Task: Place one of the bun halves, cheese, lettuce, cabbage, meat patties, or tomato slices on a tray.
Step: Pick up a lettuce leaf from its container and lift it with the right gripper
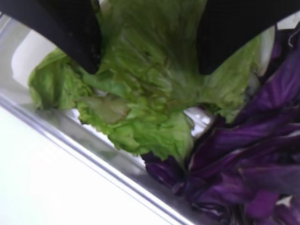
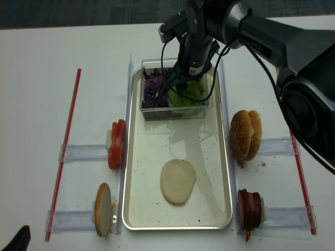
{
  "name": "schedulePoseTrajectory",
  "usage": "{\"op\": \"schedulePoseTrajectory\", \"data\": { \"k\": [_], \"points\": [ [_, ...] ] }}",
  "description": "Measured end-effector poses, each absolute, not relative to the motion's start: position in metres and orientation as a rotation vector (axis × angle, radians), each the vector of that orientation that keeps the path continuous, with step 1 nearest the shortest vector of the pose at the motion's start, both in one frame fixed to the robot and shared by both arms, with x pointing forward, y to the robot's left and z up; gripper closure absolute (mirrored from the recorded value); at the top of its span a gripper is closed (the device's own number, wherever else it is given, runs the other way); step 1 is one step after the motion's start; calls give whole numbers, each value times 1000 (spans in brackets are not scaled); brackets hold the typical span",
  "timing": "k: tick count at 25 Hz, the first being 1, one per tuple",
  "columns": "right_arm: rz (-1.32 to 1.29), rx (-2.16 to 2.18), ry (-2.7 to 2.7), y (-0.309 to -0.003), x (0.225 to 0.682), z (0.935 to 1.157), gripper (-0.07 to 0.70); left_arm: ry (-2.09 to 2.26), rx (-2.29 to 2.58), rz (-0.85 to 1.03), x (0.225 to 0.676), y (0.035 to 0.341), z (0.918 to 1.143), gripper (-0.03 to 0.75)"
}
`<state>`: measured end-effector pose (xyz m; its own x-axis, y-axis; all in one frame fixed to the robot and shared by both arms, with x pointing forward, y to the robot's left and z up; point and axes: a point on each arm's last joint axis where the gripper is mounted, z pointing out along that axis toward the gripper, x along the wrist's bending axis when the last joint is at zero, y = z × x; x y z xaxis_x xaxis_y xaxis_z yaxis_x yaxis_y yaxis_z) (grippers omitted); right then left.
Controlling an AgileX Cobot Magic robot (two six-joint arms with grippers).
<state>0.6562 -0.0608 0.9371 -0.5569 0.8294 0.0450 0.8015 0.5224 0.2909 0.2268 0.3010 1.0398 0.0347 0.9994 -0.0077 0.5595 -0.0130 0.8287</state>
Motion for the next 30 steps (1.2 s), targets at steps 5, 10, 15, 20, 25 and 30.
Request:
{"op": "schedulePoseTrajectory", "data": {
  "k": [5,10,15,20,25,30],
  "points": [
    [406,1445,2657,-61,657,929,161,1600,1650,842,227,301,1040,223],
    [399,1453,2652,-61,657,927,176,1600,1650,842,227,301,1040,223],
    [400,1456,2650,-61,657,927,203,1600,1650,842,227,301,1040,223],
    [400,1456,2650,-61,657,927,206,1600,1650,842,227,301,1040,223],
    [398,1456,2651,-61,657,927,227,1600,1650,842,227,301,1040,223],
    [388,1458,2657,-61,656,927,232,1600,1650,842,227,301,1040,223]
  ]
}}
